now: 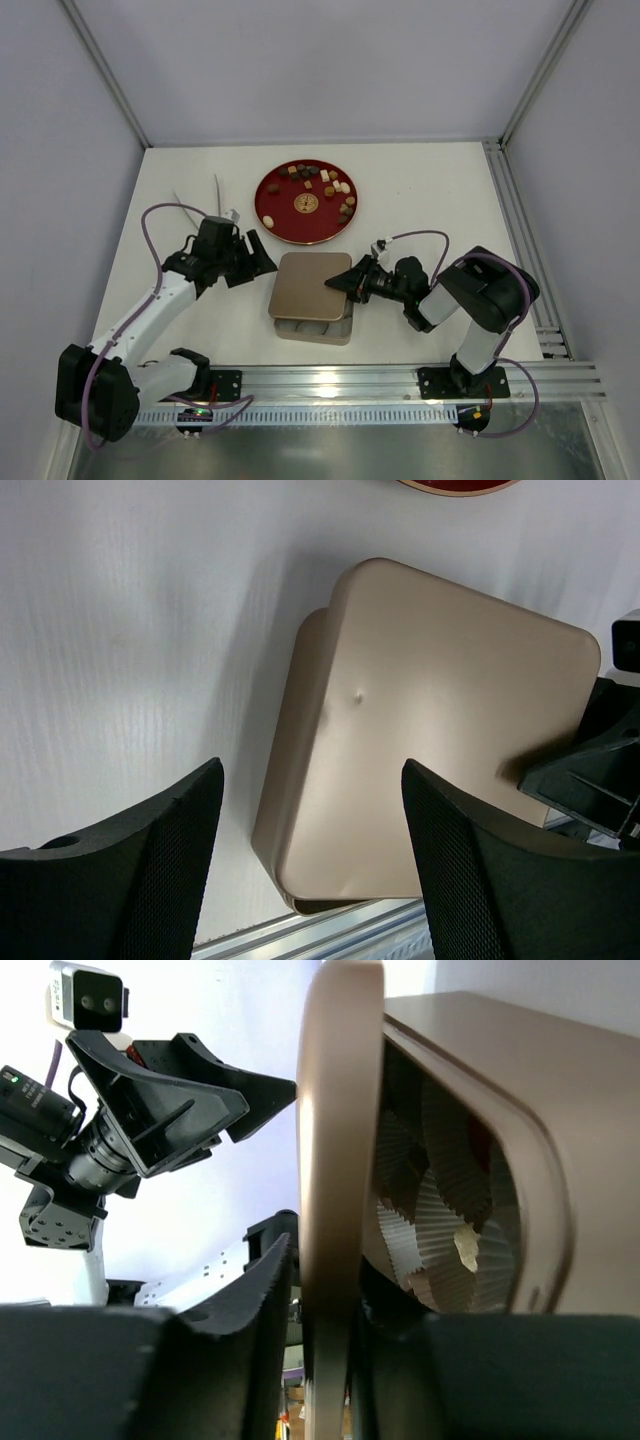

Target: Pack the chocolate

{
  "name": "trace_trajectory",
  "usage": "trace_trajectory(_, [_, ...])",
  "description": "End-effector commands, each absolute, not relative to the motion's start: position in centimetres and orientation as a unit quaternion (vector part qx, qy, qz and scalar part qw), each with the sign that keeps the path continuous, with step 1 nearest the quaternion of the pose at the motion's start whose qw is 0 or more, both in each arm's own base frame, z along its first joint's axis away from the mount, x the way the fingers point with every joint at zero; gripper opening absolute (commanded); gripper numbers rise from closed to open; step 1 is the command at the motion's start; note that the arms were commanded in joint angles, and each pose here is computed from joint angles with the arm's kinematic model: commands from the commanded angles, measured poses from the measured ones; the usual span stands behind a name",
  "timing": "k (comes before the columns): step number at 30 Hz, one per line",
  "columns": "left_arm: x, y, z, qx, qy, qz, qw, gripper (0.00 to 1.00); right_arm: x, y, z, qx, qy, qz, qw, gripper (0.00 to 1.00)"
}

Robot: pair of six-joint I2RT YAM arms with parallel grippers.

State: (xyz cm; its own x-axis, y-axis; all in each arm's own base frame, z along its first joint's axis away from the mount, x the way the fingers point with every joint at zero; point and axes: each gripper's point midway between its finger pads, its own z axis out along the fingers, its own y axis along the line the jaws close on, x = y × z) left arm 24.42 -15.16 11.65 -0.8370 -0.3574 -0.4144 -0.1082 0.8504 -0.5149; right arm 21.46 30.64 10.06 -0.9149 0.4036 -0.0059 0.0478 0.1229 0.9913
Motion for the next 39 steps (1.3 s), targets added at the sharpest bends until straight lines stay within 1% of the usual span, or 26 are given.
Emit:
trace_trajectory(1, [25.2,-15.2,11.2,-0.13,0.926,-0.234,0.267,0.7,21.1,30.6,14.7,0.081,0.682,0.695,0.21,0.3])
trace_trajectory(2, [25.2,-15.2,11.1,-0.13,0.926,-0.232,0.267,0.71,21.1,30.6,14.6,0.079,0.684,0.693,0.212,0.33])
trace_trajectory(4, [25.2,-15.5,10.7,-0.127,0.928,-0.231,0.264,0.71,20.9,30.5,14.4,0.08,0.688,0.69,0.209,0.36])
trace_trajectory(13, [25.3,-16.7,9.6,-0.112,0.929,-0.239,0.259,0.7,20.7,29.9,13.8,0.078,0.706,0.671,0.213,0.4])
trace_trajectory(35, [25.4,-18.3,8.6,-0.09,0.933,-0.245,0.248,0.7,19.9,26.9,10.6,0.085,0.782,0.577,0.221,0.43])
trace_trajectory(39, [25.3,-18.8,8.3,-0.085,0.934,-0.245,0.244,0.69,20.1,26.4,10.7,0.077,0.792,0.558,0.235,0.43])
